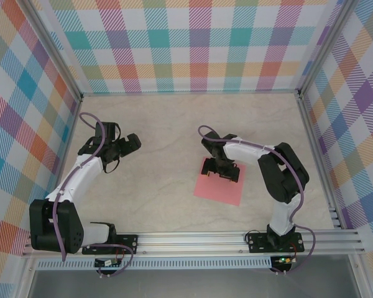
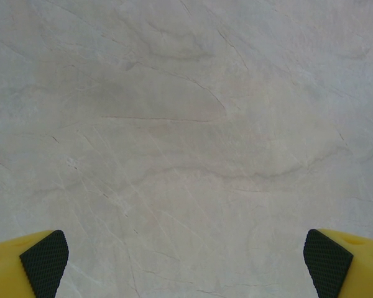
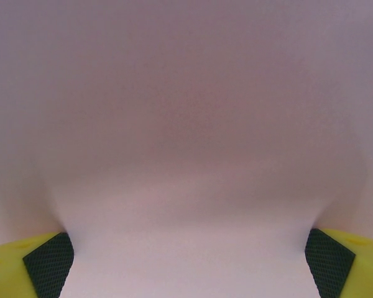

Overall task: Fold a paper plane with a square sheet of paper (pick it up from the middle)
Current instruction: Fold the square sheet of paper in half at the center of the table.

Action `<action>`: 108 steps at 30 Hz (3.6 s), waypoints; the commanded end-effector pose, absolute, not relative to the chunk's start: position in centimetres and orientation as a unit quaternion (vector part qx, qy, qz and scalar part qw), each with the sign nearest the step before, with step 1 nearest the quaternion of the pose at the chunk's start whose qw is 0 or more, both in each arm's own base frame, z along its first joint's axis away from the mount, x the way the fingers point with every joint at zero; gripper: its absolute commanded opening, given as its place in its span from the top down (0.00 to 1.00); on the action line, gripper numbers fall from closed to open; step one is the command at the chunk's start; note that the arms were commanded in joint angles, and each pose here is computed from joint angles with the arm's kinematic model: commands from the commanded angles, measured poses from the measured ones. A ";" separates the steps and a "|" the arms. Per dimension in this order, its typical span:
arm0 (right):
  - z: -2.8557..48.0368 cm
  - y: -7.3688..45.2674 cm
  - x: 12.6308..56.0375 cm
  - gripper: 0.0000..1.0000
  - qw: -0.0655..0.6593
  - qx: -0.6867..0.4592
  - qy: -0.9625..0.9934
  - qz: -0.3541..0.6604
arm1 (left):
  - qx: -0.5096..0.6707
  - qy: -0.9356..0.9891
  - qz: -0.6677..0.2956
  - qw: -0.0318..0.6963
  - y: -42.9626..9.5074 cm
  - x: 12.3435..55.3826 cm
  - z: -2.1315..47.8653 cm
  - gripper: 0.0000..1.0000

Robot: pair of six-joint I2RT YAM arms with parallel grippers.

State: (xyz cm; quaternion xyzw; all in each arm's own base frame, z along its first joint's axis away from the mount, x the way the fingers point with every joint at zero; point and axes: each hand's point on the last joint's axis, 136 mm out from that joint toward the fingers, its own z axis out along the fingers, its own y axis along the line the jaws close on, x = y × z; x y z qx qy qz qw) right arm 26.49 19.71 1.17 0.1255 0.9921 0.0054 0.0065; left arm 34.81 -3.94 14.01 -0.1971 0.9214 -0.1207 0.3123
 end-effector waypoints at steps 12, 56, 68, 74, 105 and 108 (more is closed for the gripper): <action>-3.1 17.8 23.6 0.10 -0.049 0.143 0.988 -0.023 | -0.198 0.926 -0.115 0.301 -4.2 34.9 14.1 0.00; 0.4 20.2 24.0 0.29 -0.002 0.156 0.987 0.043 | -0.221 0.915 -0.256 0.221 -9.9 34.0 11.0 0.05; 8.1 28.8 27.8 0.72 0.087 0.074 0.943 0.314 | -0.201 0.905 -0.329 0.179 -15.1 32.8 9.0 0.32; 11.6 31.9 27.5 0.71 0.096 0.027 0.890 0.444 | -0.174 0.898 -0.360 0.181 -17.8 32.9 9.7 0.38; 3.5 22.2 26.5 0.39 0.080 0.100 0.978 0.164 | -0.072 0.901 -0.417 0.099 -29.7 31.0 6.4 0.71; 3.7 21.5 26.6 0.36 0.086 0.101 0.980 0.146 | -0.073 0.901 -0.415 0.099 -29.7 31.1 6.3 0.71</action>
